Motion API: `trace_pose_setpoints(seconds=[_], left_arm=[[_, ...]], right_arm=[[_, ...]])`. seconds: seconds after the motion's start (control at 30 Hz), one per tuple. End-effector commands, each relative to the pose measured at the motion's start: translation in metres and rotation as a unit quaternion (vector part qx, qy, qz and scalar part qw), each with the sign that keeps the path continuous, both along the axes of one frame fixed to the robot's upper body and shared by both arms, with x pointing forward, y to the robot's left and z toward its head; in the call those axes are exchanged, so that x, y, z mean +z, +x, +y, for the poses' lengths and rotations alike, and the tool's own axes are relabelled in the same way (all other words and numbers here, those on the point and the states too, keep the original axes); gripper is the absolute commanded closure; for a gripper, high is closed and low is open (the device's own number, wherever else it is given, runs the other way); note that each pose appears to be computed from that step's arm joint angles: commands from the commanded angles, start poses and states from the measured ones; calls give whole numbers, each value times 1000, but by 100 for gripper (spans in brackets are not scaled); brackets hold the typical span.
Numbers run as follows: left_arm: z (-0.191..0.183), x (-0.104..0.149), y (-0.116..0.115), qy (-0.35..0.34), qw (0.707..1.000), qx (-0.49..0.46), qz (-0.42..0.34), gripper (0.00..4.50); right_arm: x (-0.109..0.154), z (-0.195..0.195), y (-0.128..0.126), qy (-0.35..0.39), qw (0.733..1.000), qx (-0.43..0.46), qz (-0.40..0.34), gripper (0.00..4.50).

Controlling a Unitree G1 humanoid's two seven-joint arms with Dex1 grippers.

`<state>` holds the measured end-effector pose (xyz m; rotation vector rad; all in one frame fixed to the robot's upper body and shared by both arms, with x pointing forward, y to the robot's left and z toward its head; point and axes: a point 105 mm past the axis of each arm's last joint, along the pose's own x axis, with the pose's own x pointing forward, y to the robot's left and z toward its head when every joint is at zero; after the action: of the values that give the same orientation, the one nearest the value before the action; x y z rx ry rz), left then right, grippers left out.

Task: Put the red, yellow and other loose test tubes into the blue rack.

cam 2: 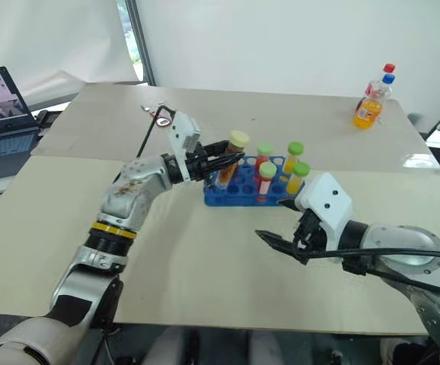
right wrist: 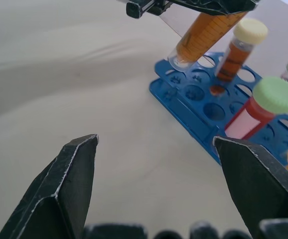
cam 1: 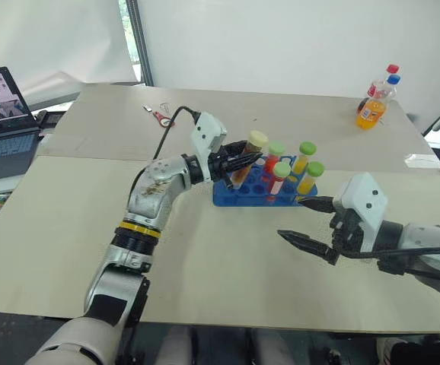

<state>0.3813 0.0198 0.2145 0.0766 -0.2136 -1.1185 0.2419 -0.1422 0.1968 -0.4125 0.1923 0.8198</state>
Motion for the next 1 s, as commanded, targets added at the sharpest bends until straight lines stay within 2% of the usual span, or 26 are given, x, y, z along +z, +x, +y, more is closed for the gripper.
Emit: trace_pose_setpoints(seconds=[0.03,0.3,0.5,0.83,1.0], left_arm=[[-5,13,6,-30,999,15,-39,360],[-16,-5,13,-37,999,27,-28,360],[-23,-17,14,-33,999,38,-21,361],[-22,-33,20,-36,996,83,-20,361],[-24,-40,16,-38,996,76,-17,361]], right_arm=[[6,-7,1,2,999,-38,-15,37],[1,-15,2,-2,997,-74,0,37],[1,-12,-1,6,998,-68,10,37],[30,2,4,65,995,-49,-66,37],[34,1,6,71,993,-55,-76,37]])
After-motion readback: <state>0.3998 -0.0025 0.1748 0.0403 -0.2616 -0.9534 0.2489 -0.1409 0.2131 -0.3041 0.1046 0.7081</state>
